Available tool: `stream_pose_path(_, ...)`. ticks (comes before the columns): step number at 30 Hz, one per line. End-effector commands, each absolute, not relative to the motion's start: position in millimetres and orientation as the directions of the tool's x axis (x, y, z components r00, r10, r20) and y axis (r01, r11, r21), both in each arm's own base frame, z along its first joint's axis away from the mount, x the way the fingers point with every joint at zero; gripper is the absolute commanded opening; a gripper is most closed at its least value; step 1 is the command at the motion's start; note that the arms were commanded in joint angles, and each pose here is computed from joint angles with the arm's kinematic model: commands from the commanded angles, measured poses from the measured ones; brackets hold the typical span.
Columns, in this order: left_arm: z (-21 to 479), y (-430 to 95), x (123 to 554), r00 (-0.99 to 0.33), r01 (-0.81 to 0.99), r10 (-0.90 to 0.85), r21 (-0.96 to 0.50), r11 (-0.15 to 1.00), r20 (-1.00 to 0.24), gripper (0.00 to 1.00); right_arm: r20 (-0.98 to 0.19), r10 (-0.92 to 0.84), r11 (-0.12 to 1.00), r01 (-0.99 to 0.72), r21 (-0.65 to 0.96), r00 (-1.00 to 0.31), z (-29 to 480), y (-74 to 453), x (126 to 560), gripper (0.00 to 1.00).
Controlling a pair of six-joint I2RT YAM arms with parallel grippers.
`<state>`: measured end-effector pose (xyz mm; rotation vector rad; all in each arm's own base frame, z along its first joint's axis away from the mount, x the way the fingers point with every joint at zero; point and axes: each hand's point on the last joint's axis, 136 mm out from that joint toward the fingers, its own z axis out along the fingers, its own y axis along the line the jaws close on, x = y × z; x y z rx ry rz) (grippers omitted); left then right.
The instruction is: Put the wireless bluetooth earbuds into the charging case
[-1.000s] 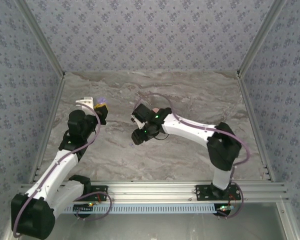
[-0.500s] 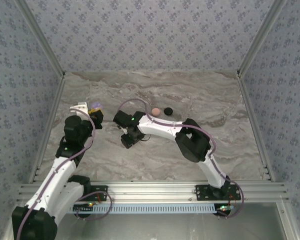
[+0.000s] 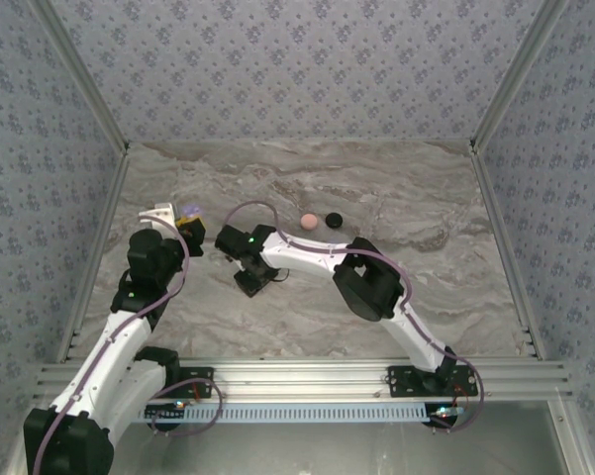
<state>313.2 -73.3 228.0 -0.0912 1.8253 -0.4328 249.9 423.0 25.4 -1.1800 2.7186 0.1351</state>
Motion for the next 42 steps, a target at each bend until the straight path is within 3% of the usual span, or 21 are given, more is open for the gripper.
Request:
stream_pose_path(1,243,-70,314,-0.258,0.160,-0.305,-0.352,0.922,-0.917,0.00,-0.144,-0.732,0.674,-0.738,-0.011,-0.666,19,416,245,0.42)
stream_pose_path(13,243,-71,313,-0.259,0.164,-0.307,-0.355,0.920,-0.916,0.00,-0.105,-0.734,0.676,-0.737,-0.008,-0.672,7,412,240,0.28)
stream_pose_path(20,244,-73,313,-0.257,0.176,-0.308,-0.358,0.917,-0.916,0.00,-0.161,-0.723,0.682,-0.731,-0.015,-0.671,30,410,247,0.24)
stream_pose_path(32,251,-90,313,-0.262,0.271,-0.311,-0.379,0.885,-0.914,0.00,-0.363,-0.648,0.714,-0.700,0.019,-0.670,120,382,273,0.23)
stream_pose_path(42,283,-157,302,-0.242,0.595,-0.225,-0.327,0.734,-0.944,0.00,-0.690,-0.426,0.725,-0.677,0.126,-0.585,259,335,299,0.23)
